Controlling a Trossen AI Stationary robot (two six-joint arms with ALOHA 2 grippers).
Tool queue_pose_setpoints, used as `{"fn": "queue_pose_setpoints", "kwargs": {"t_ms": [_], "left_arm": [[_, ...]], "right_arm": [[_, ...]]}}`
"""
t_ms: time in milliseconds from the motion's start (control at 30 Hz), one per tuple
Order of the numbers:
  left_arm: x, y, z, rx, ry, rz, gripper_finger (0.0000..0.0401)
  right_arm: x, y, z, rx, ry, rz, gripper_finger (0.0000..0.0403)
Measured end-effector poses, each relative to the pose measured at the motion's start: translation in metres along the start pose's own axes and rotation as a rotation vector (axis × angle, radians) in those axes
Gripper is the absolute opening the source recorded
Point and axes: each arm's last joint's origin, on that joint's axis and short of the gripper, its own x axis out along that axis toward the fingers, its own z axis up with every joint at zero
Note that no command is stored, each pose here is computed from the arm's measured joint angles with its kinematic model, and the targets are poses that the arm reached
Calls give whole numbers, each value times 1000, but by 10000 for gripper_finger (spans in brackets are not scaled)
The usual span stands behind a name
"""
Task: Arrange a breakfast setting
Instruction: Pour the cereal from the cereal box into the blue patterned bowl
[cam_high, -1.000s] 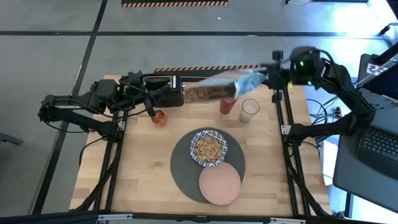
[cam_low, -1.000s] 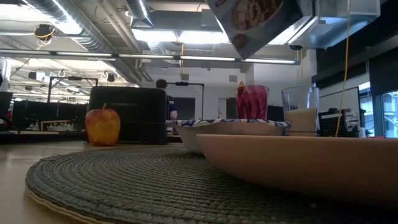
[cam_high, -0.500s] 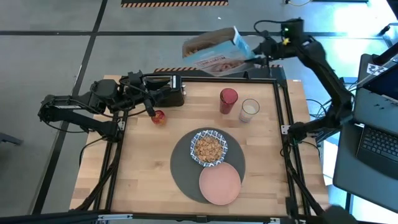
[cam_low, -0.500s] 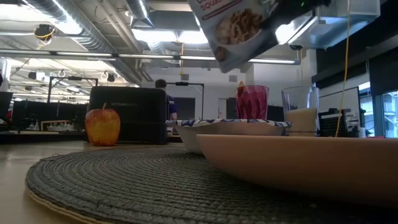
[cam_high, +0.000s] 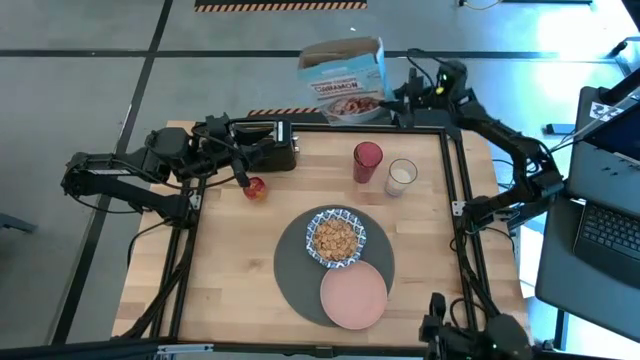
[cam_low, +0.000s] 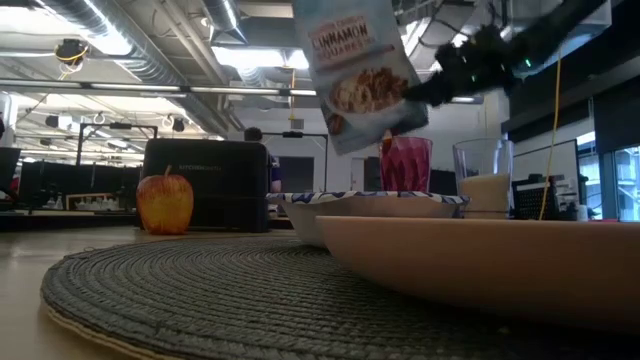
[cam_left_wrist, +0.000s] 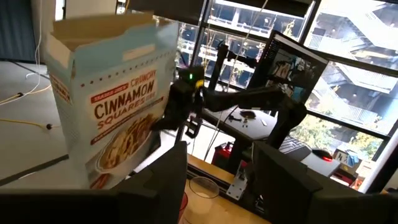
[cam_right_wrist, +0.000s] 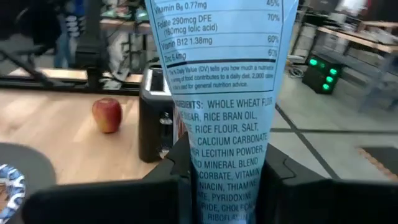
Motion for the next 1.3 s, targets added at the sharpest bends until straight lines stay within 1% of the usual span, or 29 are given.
{"fn": "queue_pose_setpoints", "kwargs": {"t_ms": [200,300,400,567,700,900,1100,1300], "left_arm": [[0,-1,2,-12,-20,-5,174],[0,-1,3,-18,-33,-5,174],[0,-1,5,-27,-52,-1,174],[1,1,10,-44,-93,6,174],[1,2,12,-72,-114,10,174],[1,3,13,-78,-118,4,174],[6,1,10,-97,-108,4,174],[17,-2,3,-94,-99,8,174]], "right_arm": [[-8,16,-55,72,-17,-121,76],[-14,21,-78,123,-25,-110,76],[-14,25,-95,164,-26,-105,76],[-6,22,-114,178,-33,-60,76],[1,16,-129,220,-42,-20,76],[9,10,-146,236,-26,22,76],[22,5,-154,215,-31,91,76],[50,10,-156,188,-39,203,76]]}}
